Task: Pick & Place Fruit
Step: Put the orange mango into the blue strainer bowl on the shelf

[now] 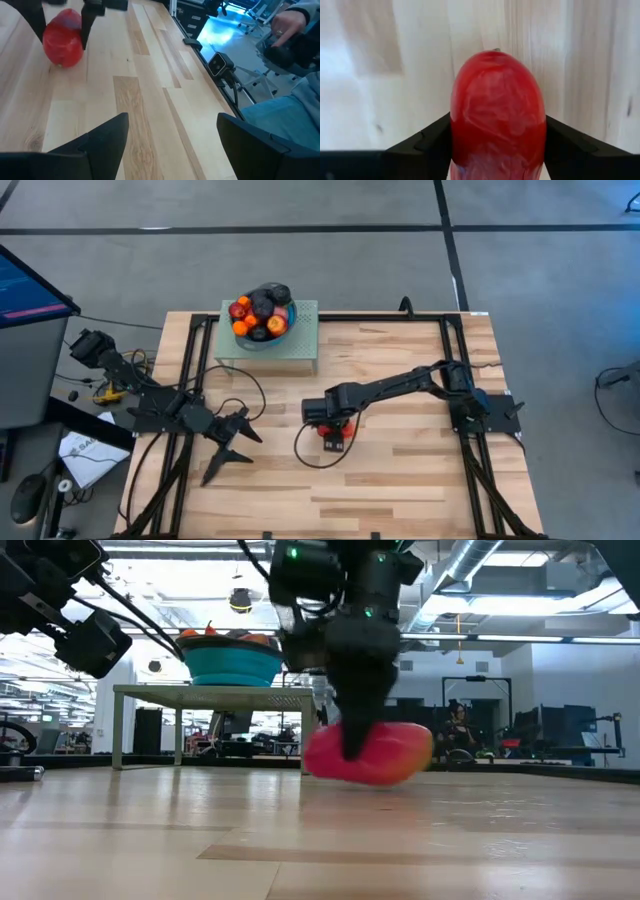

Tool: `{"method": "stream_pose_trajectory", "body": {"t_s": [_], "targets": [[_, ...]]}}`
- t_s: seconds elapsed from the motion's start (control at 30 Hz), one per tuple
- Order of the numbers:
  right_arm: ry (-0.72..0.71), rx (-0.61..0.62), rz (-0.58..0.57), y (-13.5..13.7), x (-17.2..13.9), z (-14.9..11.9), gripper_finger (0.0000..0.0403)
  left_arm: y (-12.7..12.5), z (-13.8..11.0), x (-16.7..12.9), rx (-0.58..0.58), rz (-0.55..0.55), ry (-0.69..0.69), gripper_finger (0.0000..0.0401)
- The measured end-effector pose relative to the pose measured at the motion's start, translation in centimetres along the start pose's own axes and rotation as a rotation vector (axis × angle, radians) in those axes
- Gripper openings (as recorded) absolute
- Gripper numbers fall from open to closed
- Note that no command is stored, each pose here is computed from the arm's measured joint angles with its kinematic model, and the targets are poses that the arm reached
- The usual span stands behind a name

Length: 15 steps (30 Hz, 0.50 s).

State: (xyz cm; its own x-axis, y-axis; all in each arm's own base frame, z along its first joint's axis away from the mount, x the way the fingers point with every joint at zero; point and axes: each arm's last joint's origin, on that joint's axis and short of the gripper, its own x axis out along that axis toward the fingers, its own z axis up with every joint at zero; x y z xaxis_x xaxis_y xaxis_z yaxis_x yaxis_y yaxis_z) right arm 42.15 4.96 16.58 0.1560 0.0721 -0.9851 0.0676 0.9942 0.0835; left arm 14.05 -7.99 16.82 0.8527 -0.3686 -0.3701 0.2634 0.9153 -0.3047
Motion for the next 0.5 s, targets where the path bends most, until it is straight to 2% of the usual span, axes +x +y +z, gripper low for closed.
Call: {"method": "stream_pose_trajectory", "body": {"t_s": [0.13, 0.23, 0.37, 0.5], "targets": [[-0.132, 0.045, 0.052, -0.4, -2.1, 0.9, 0.0225, 0.0, 0.0, 0.0, 0.0, 0.0, 0.0, 0.0297], [-0.285, 0.092, 0.079, -1.4, -4.7, 1.9, 0.0229, 0.0, 0.0, 0.0, 0.0, 0.002, -0.002, 0.0297], [-0.61, 0.144, 0.113, -3.6, -10.1, 3.7, 0.0242, -0.1, 0.3, 0.0, -0.002, -0.005, -0.031, 0.0297], [-0.926, 0.202, 0.112, -7.4, -15.4, 5.5, 0.0243, -0.2, 0.9, 0.0, 0.018, 0.021, -0.101, 0.0297]]}}
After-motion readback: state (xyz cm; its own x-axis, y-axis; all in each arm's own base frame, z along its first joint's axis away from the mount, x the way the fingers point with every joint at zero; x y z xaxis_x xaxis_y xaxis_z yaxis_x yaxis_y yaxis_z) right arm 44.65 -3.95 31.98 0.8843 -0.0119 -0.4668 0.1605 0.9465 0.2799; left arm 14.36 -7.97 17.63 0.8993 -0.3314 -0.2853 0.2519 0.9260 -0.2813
